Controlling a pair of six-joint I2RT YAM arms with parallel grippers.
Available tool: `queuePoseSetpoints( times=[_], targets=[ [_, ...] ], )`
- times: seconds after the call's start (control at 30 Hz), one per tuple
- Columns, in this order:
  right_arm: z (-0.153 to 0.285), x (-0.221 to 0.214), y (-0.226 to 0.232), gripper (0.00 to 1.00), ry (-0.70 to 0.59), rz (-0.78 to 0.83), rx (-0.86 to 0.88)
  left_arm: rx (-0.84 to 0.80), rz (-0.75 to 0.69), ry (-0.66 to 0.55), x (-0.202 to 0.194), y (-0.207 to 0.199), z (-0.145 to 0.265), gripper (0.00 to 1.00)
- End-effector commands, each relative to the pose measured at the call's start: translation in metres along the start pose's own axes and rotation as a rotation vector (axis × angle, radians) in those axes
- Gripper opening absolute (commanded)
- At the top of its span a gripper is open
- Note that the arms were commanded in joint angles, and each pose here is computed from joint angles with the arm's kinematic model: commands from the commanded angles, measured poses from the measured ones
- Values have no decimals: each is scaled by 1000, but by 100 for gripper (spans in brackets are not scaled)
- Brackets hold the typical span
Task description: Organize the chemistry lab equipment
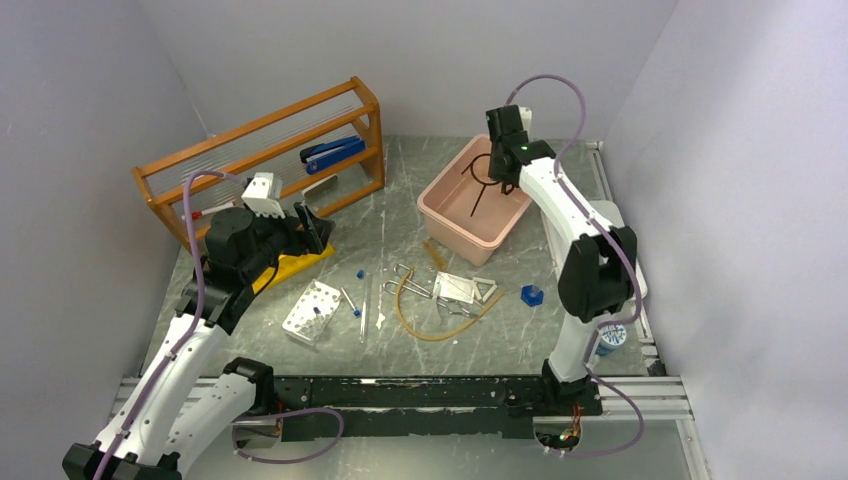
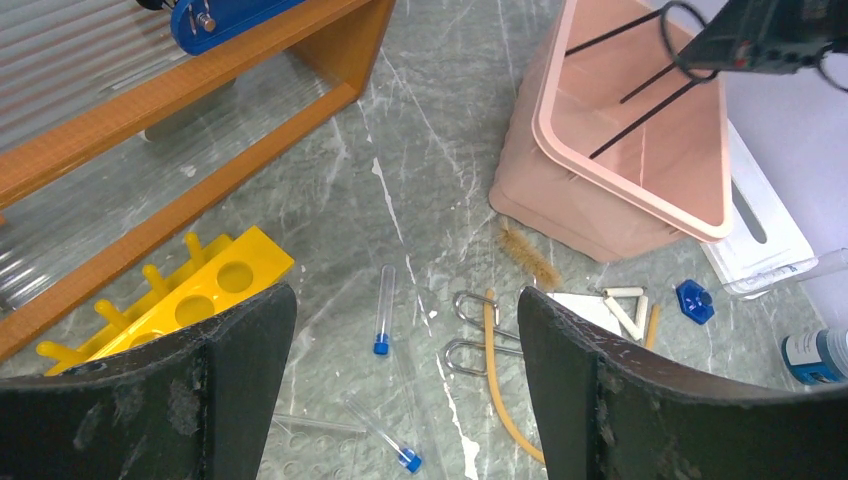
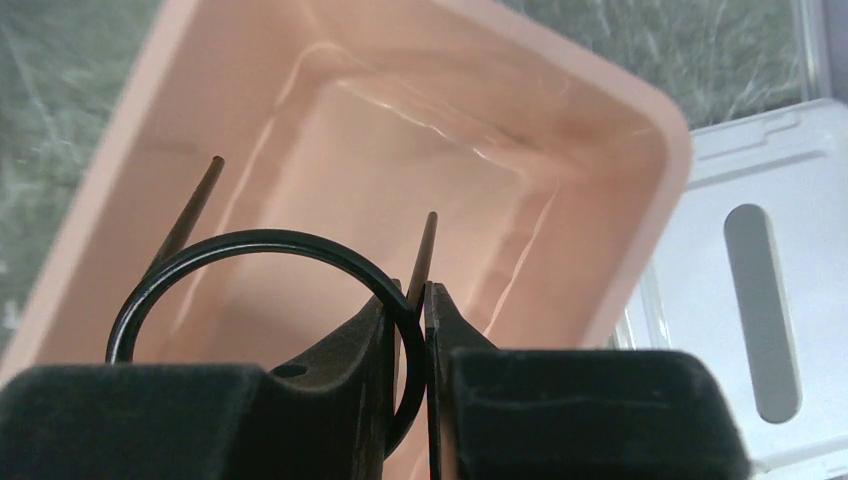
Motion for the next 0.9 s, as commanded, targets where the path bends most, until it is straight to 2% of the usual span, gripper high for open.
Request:
queuePoseSetpoints(
  times=[0.0,0.2,0.43,0.7,0.87],
  targets=[
    [-23,1,2,0,26,-26,-45,0,-13,-27,4,0,-1,85],
    [-59,-5,0,0,98,-37,-168,5,-14,-21,3,1,-3,85],
    [-90,-2,9,0,93,-169,-201,10,-15,-18,2,2,-4,85],
    [-92,6,5,0,83,-254,-272,12,-17,-17,2,3,-4,85],
    [-100,0,13,2,100,-269,-251,11,-17,-14,1,2,-4,85]
  ],
)
Point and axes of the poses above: each gripper's point midway between its finger pads, its own z axis back along the fingers, its own y axis along the line the jaws close on, x = y × z, the point moved 3 cm from there along z, back along the fingers, and after that the axes turned 10 degrees about z, right-handed, at the moved point
